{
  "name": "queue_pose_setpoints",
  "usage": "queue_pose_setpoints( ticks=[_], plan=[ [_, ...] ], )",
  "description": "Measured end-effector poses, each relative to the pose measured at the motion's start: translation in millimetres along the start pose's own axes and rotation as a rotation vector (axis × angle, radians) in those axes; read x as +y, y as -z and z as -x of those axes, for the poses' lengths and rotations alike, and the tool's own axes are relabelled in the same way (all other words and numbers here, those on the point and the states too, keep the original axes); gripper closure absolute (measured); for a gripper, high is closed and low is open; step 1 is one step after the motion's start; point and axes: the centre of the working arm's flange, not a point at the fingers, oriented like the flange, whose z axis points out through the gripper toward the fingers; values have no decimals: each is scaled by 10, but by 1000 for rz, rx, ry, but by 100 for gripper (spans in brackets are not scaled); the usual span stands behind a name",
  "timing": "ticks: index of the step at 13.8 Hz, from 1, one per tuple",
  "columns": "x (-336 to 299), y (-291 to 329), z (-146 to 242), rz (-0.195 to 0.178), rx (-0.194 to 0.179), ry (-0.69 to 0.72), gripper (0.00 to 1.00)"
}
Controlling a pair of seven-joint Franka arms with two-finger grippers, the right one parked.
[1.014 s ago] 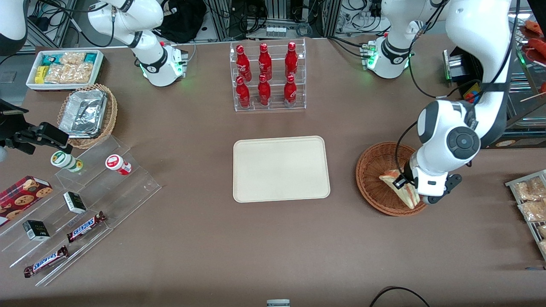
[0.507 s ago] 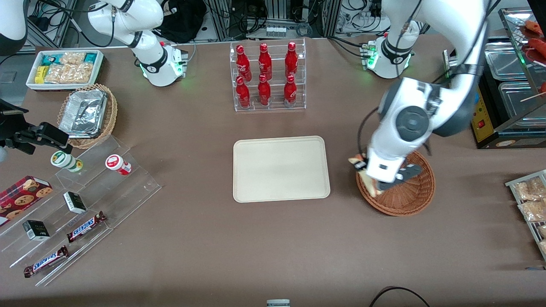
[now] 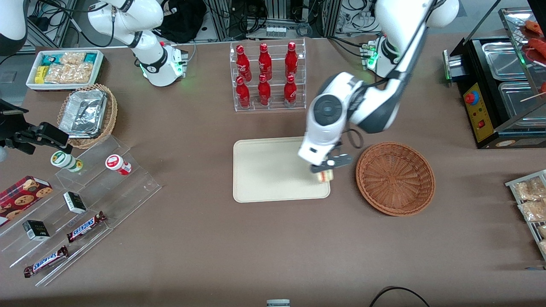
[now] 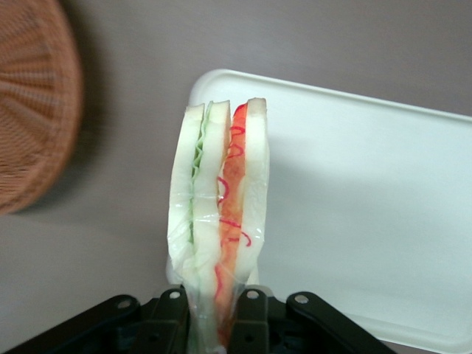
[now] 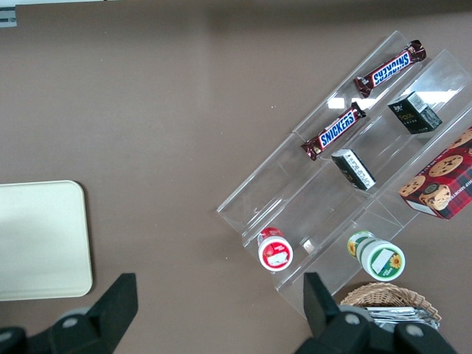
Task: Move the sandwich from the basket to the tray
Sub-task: 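Lift the sandwich and carry it with the left gripper over the tray, then lower the sandwich onto the tray and open the left gripper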
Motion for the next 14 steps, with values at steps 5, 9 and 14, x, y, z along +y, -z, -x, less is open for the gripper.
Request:
queue_pose_setpoints(
  ticks=[5, 9, 14],
  plan=[
    [747, -554, 338, 22, 16, -103, 83],
    [942, -874, 536, 7, 26, -157, 84],
    [976, -954, 583, -3, 30, -187, 84]
  ],
)
